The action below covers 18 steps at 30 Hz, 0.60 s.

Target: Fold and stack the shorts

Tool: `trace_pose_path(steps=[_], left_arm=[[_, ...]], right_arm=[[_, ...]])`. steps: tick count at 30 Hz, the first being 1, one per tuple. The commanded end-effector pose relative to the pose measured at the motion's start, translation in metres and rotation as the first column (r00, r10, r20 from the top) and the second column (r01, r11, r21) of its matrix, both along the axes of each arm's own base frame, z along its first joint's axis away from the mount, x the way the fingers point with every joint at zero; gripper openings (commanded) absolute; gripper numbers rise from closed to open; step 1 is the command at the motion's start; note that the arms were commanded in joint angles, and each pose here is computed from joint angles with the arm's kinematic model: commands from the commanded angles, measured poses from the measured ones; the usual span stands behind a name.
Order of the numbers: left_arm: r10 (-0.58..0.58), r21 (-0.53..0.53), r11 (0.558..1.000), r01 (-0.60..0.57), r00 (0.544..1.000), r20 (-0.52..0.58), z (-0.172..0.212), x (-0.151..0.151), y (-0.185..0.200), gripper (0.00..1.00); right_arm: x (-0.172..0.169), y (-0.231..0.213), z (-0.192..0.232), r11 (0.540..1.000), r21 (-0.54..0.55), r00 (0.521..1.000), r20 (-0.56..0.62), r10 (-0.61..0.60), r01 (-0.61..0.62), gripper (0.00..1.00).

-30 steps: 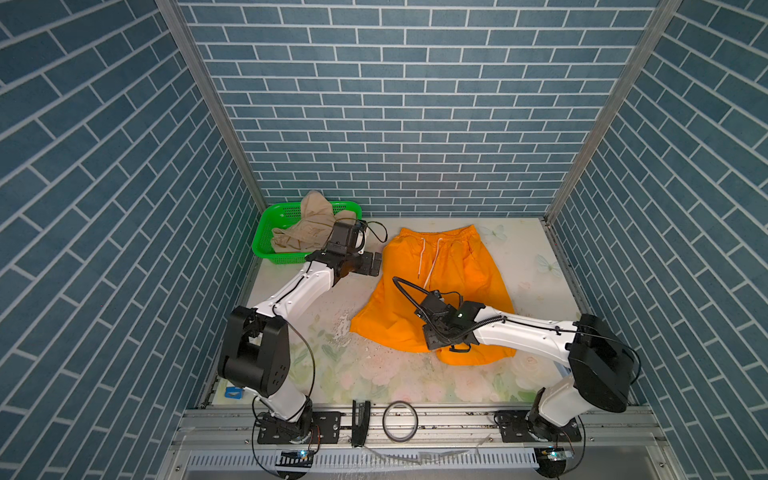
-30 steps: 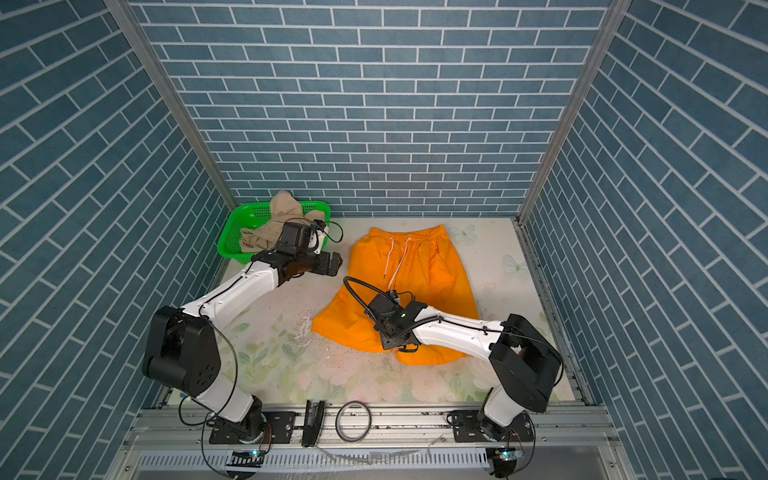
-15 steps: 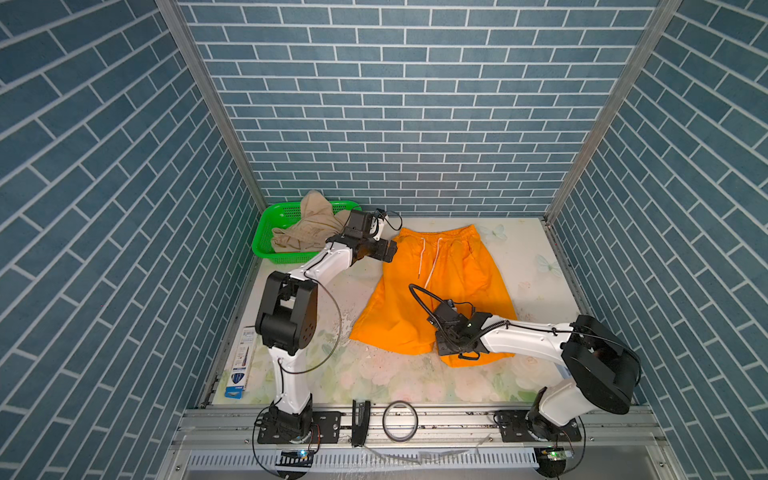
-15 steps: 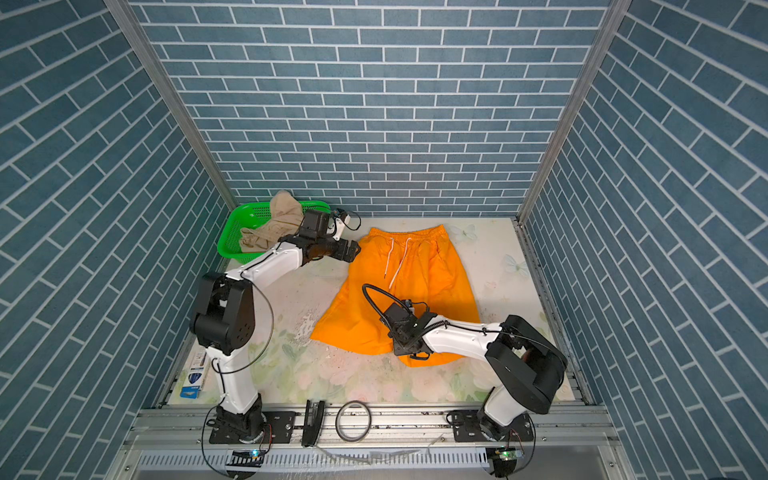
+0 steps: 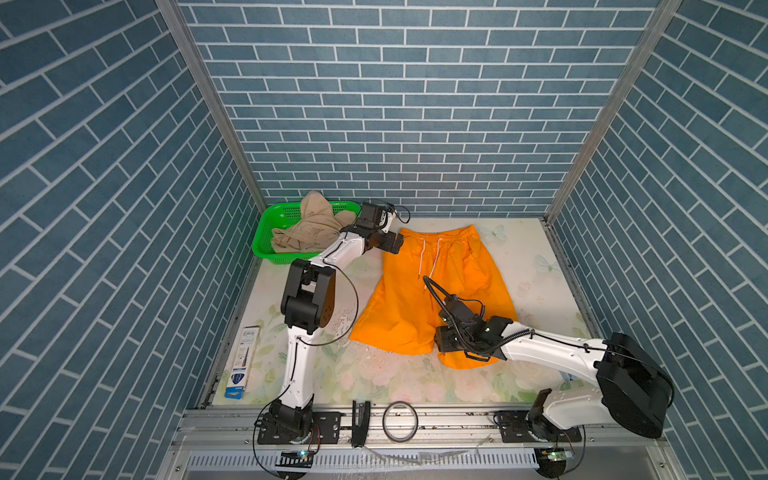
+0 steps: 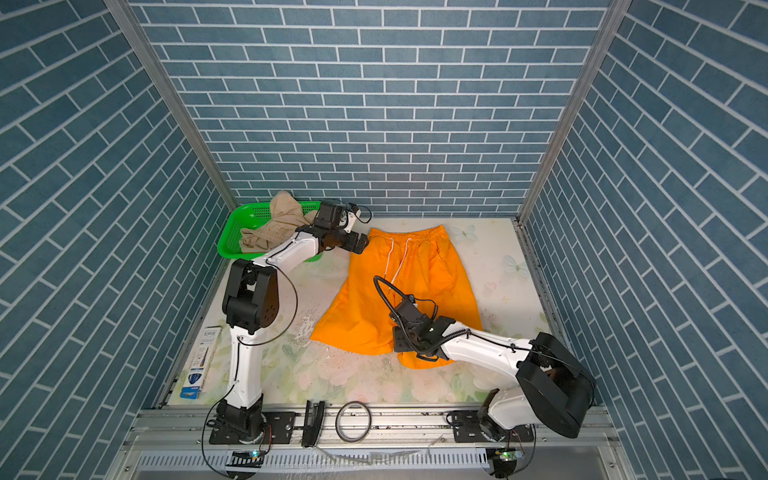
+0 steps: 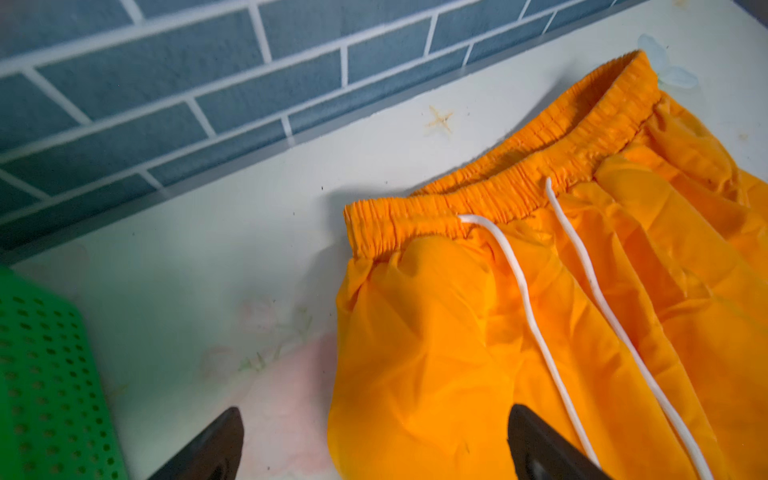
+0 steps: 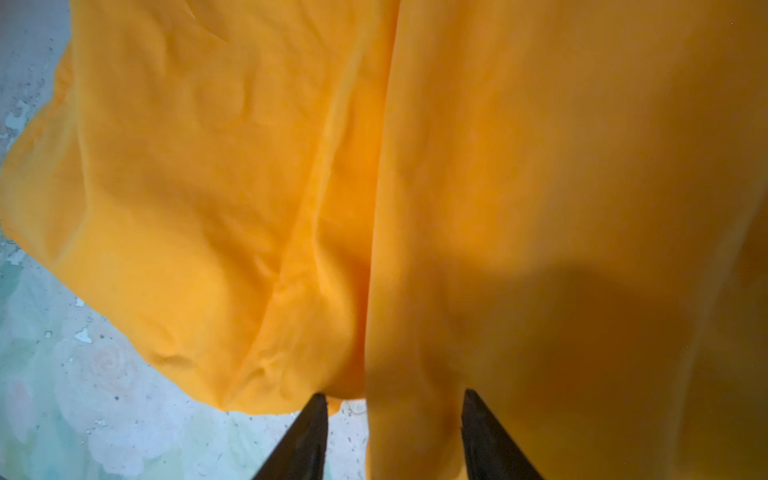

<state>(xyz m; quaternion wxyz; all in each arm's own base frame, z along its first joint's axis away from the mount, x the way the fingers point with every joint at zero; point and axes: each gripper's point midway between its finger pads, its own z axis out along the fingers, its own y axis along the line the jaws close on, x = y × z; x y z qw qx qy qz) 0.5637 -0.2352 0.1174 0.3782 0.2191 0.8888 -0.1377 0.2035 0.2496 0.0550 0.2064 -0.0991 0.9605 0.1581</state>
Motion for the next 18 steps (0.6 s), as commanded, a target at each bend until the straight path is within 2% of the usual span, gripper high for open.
trace_pose_path(steps=[1, 6, 10, 15, 17, 18], left_arm=[[-0.02, 0.016, 1.0, 0.02, 0.999, -0.038, -0.017, 0.002, -0.005, 1.0], [-0.039, 0.018, 0.999, 0.04, 0.997, -0.066, -0.031, 0.008, -0.013, 1.0], [-0.038, 0.039, 0.998, 0.042, 0.995, -0.097, -0.047, 0.012, -0.015, 1.0], [-0.062, 0.055, 0.996, 0.069, 0.991, -0.116, -0.055, 0.012, -0.024, 1.0], [-0.084, 0.062, 0.994, 0.093, 0.988, -0.126, -0.058, 0.01, -0.03, 0.93], [-0.094, 0.067, 0.992, 0.103, 0.987, -0.134, -0.061, 0.008, -0.033, 0.86]], right_arm=[[0.007, 0.013, 0.004, 0.999, 0.038, 1.0, 0.006, -0.009, 0.009, 0.55], [0.011, 0.013, -0.013, 0.999, -0.013, 0.999, -0.02, -0.035, 0.034, 0.55], [0.014, 0.014, -0.021, 0.999, -0.012, 0.999, -0.019, -0.047, 0.047, 0.54], [0.015, 0.007, -0.031, 0.997, -0.024, 0.997, -0.026, -0.069, 0.069, 0.38], [0.015, 0.008, -0.032, 0.997, -0.019, 0.997, -0.026, -0.07, 0.069, 0.32], [0.015, 0.007, -0.033, 0.997, -0.021, 0.997, -0.03, -0.071, 0.07, 0.28]])
